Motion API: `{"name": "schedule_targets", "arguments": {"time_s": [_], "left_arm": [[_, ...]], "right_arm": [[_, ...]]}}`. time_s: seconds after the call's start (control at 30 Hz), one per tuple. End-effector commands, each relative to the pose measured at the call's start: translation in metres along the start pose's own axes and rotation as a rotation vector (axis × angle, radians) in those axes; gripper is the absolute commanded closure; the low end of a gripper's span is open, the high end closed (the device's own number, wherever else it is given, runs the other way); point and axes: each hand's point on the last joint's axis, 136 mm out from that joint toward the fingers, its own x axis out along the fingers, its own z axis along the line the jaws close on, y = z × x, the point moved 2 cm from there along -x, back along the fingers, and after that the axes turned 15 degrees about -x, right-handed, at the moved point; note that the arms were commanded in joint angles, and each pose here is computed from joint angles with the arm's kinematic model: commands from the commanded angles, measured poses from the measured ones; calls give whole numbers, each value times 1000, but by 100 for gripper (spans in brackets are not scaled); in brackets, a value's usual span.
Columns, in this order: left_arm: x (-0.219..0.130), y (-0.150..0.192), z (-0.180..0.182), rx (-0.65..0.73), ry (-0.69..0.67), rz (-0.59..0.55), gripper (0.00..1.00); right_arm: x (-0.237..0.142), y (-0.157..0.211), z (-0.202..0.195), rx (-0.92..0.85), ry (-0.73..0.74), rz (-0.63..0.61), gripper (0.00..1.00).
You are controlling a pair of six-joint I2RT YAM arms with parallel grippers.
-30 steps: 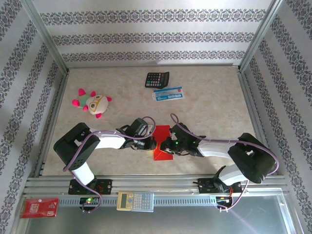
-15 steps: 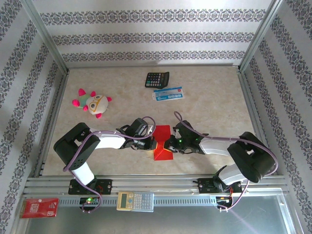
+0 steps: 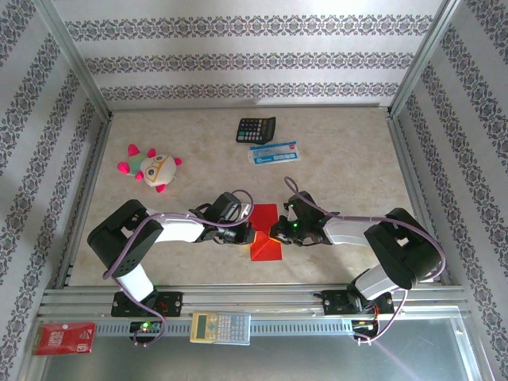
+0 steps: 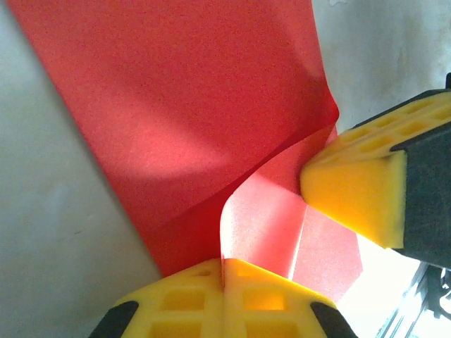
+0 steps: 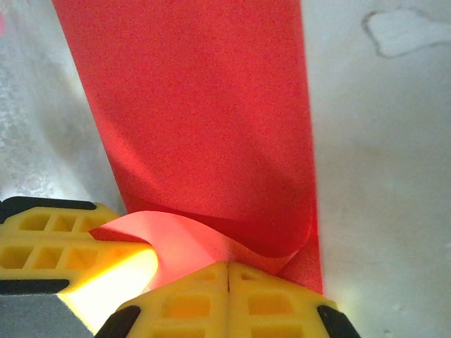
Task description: Fold a paper plane with a square sheet of paper (pick it up from the middle)
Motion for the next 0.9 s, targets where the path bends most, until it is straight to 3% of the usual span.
{"name": "schedule_targets", "arguments": {"time_s": [0.0,0.3,0.6,0.87], "left_arm": [[8,43,94,-81,-370,101,100],[7,43,94,-85,-370,99,100],[7,43,92,-83,-367,98,100],[6,42,92,-80,-369,96,100]], "right_arm": [[-5,-1,-5,-11,-2,2,98],[-19,-20,21,-37,-67,-48,98],[-2,-16,-6,-24,-12,1,98],[-12,-14,-31,10,16,-5,98]]}}
